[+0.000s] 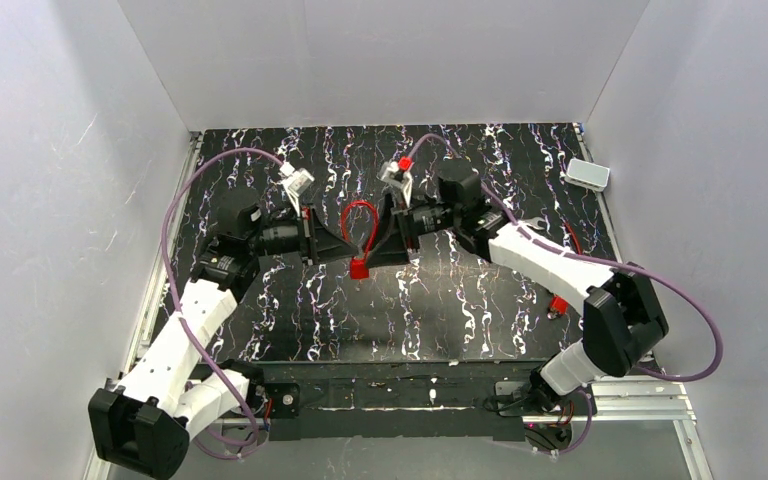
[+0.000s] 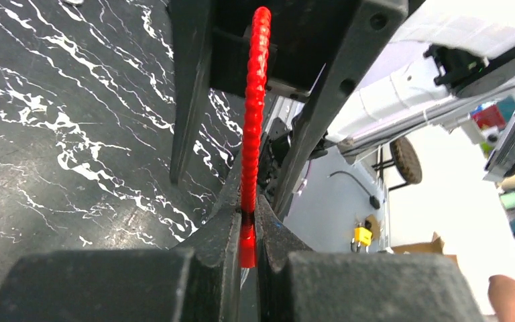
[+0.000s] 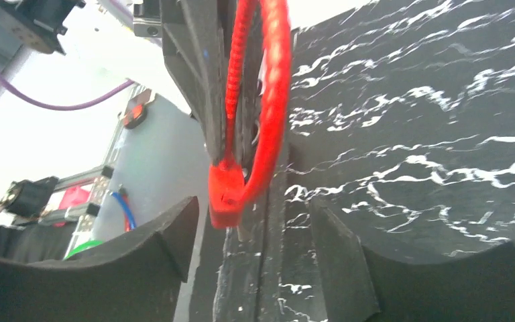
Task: Lock with the key
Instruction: Lock the lock.
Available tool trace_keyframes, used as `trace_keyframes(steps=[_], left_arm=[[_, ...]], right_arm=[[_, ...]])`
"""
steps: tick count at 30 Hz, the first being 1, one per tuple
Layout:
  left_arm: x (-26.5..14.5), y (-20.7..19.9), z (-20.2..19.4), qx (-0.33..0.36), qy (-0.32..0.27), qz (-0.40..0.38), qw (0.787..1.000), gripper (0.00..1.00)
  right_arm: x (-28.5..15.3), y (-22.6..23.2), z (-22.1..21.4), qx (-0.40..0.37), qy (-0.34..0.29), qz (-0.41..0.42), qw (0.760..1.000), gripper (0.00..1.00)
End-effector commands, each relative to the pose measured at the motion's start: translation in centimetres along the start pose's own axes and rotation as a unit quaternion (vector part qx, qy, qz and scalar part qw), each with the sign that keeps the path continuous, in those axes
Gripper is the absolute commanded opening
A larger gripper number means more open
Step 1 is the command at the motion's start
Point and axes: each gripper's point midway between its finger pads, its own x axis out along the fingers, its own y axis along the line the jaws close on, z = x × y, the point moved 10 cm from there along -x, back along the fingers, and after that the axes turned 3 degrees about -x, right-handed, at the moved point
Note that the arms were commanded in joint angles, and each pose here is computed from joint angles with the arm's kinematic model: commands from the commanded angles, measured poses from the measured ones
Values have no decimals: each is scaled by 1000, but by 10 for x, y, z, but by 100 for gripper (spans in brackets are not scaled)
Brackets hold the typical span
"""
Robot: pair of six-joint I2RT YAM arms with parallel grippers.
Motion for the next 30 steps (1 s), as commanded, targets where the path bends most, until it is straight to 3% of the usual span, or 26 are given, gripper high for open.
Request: trace_keyframes(steps=[1,5,12,24,30], left_arm=[[-15,-18,23,-8,-28,-36,999,0],[-19,-19,28,-3,-39,-31,999,0],[-19,-22,32,6,-39,-40,998,0],[-17,-21,33,3,-44,-40,998,0],[-16,-22,34,2,-43,-43,998,0]], right_arm=[[-20,14,31,-76,-50,-18,996,74],[-24,14,23,-63,-49,-23,997,82],[-18,24,23,-25,-85,13,996,85],[14,32,22,-17,-76,57,995,73],[20,26,21,-15,-76,54,996,59]])
